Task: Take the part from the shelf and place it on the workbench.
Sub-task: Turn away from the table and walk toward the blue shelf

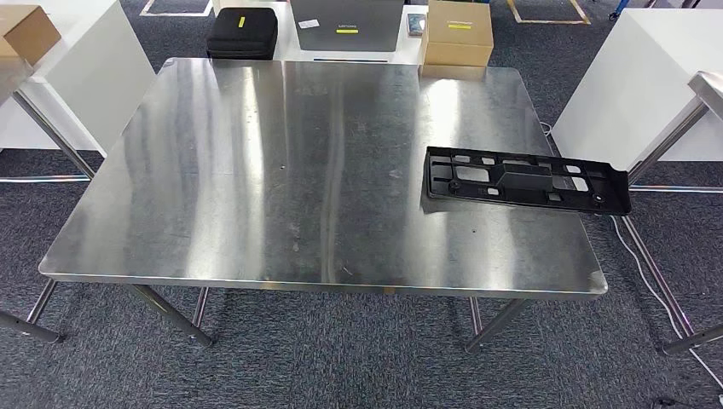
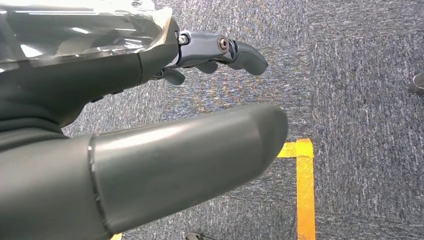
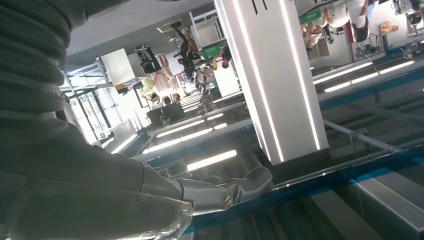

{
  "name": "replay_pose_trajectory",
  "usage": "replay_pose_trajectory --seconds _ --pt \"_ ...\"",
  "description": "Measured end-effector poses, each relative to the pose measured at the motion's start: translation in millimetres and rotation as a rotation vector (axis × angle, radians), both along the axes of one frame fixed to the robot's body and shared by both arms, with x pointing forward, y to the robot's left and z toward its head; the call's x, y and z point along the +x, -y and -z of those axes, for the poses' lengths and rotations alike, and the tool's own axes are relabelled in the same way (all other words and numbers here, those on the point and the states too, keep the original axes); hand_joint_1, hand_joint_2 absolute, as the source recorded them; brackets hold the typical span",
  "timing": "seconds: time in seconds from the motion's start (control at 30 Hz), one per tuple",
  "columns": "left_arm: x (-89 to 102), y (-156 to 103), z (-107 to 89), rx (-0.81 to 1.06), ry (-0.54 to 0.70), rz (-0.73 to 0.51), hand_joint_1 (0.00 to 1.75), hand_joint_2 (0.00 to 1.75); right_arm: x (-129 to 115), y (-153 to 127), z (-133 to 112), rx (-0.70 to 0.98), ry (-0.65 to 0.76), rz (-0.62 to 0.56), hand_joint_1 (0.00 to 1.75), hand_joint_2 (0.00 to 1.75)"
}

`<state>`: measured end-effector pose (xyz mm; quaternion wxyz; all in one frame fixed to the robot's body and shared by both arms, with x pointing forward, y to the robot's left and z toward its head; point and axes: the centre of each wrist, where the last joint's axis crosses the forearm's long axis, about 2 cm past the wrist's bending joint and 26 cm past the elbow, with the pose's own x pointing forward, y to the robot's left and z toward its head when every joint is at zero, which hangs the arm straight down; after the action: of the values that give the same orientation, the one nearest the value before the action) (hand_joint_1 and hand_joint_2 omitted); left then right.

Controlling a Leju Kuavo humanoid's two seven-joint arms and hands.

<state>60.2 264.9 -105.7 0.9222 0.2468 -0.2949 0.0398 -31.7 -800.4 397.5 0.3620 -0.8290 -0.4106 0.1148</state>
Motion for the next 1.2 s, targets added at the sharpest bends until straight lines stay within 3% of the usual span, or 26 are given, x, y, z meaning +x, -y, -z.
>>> replay_pose_trajectory --seconds 1.2 --pt "0.0 0.0 0.0 0.000 0.000 0.000 0.00 0.00 0.5 -0.4 -0.8 -0.004 -0.002 -0.002 0.00 1.75"
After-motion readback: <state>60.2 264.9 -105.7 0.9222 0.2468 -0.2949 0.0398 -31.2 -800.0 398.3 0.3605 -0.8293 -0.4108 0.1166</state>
